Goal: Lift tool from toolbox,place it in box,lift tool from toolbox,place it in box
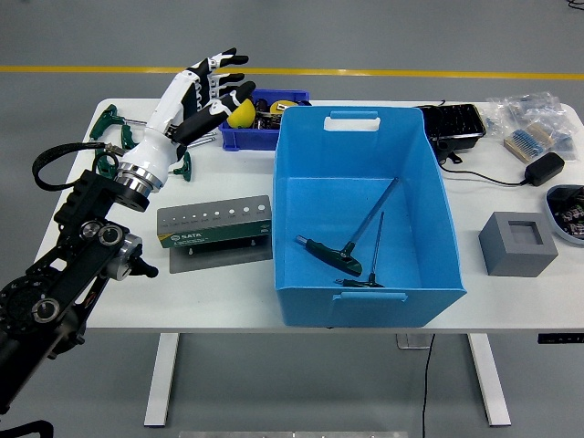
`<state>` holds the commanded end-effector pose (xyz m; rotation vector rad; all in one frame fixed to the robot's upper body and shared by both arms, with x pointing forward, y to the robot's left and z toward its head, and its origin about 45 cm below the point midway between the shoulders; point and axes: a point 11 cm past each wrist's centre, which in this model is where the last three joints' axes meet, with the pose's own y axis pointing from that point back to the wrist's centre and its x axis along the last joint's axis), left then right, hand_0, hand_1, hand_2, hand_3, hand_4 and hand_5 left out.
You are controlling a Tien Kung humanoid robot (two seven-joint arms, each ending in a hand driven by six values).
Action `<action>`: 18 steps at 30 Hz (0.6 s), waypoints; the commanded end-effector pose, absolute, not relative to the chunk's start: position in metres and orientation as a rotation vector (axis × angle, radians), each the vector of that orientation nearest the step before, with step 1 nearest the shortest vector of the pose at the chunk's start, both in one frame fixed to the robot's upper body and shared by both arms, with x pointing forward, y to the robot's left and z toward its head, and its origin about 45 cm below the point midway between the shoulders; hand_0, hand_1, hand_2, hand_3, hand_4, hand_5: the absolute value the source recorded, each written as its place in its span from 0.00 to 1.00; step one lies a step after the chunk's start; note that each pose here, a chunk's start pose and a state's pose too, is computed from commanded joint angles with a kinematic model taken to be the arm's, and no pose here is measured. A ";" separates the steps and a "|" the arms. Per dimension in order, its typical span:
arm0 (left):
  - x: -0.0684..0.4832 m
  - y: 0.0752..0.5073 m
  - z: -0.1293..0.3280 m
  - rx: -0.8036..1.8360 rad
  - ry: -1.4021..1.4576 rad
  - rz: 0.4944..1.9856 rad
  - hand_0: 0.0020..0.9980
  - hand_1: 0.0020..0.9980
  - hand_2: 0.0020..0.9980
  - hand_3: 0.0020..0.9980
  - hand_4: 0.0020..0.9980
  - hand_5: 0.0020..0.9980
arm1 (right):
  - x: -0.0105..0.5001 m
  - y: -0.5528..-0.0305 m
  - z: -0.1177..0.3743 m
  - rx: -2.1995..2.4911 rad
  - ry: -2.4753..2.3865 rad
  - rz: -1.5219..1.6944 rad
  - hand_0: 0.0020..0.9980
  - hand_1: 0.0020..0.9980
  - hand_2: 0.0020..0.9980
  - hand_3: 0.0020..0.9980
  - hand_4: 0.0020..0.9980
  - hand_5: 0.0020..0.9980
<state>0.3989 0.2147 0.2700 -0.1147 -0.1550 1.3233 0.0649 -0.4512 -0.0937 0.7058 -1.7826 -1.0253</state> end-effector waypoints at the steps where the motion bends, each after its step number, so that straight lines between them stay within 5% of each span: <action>1: 0.395 0.221 0.267 -0.144 -0.087 1.340 0.66 0.69 0.88 0.73 0.91 0.67 | 0.065 -0.451 -0.094 0.706 -1.784 -1.026 0.68 0.64 0.72 0.56 0.80 0.72; 18: 0.343 0.283 0.195 -0.240 0.263 1.491 0.67 0.69 0.84 0.75 0.90 0.75 | 0.064 -0.450 -0.095 0.707 -1.784 -1.027 0.68 0.64 0.71 0.56 0.80 0.72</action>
